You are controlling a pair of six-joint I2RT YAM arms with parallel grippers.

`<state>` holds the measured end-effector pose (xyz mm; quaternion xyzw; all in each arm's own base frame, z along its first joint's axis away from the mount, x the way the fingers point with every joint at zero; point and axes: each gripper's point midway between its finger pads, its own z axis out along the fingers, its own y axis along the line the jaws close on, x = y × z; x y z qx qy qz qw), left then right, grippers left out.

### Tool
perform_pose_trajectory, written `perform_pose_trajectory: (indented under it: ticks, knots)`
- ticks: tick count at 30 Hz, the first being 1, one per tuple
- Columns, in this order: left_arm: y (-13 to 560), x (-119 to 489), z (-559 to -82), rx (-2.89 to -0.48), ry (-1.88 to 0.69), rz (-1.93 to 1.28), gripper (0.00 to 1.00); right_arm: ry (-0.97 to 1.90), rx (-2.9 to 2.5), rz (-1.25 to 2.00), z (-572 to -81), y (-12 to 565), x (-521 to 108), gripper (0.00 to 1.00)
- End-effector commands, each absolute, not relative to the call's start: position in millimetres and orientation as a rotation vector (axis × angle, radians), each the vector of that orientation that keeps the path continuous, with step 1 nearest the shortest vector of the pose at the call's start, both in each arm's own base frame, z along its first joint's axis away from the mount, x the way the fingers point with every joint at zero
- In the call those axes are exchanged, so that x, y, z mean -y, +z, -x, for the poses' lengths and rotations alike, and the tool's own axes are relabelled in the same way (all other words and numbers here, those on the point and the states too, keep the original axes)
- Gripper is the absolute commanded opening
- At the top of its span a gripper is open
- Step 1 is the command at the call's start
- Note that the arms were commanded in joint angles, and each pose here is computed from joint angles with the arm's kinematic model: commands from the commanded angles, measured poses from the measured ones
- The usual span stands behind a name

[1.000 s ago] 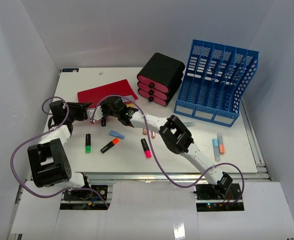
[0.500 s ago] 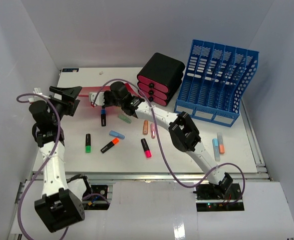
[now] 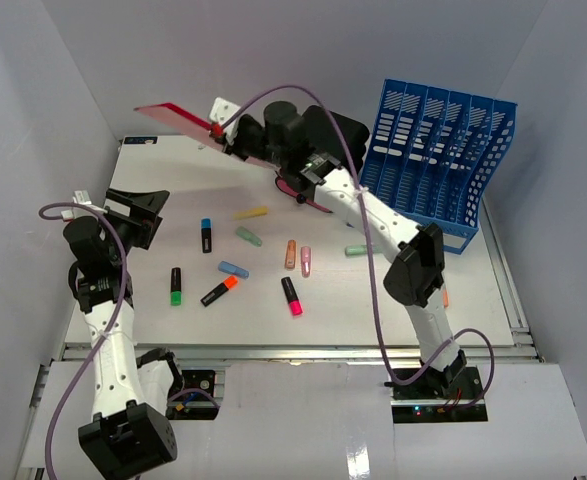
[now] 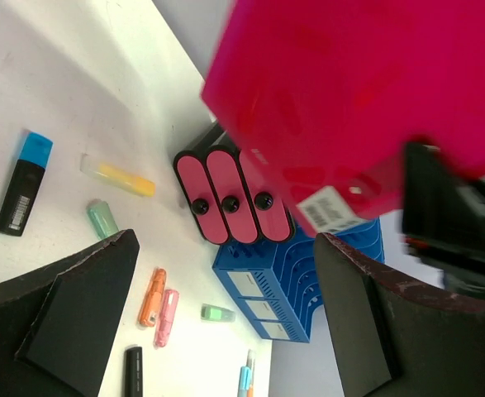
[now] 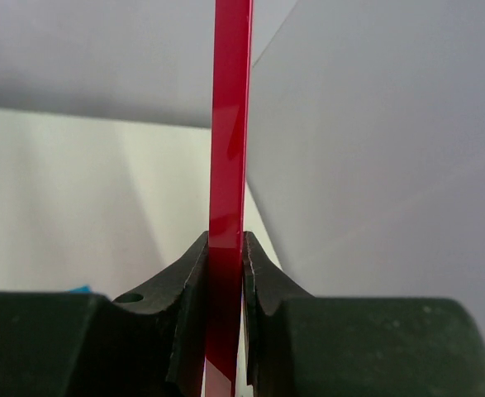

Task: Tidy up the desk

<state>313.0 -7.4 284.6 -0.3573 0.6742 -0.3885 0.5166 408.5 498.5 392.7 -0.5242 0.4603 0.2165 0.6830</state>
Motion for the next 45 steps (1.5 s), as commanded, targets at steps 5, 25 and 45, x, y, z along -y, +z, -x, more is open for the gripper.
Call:
perform_pose_trajectory:
  ticks: [5, 25, 45]
  knots:
    - [289.3, 31.0, -311.0, -1.654, -1.064, 0.685, 0.98, 0.540, -0.914, 0.944, -384.3, 542.7, -388.3, 0.08]
    - [250.8, 131.2, -307.8, -1.866, -1.232, 0.143, 0.98, 0.243, -1.010, 0.632, -330.1, 603.8, -124.7, 0.08]
    - [214.8, 130.7, -292.7, -1.946, -1.162, 0.022, 0.98, 0.021, -1.072, 0.254, -368.5, 582.3, -46.9, 0.08]
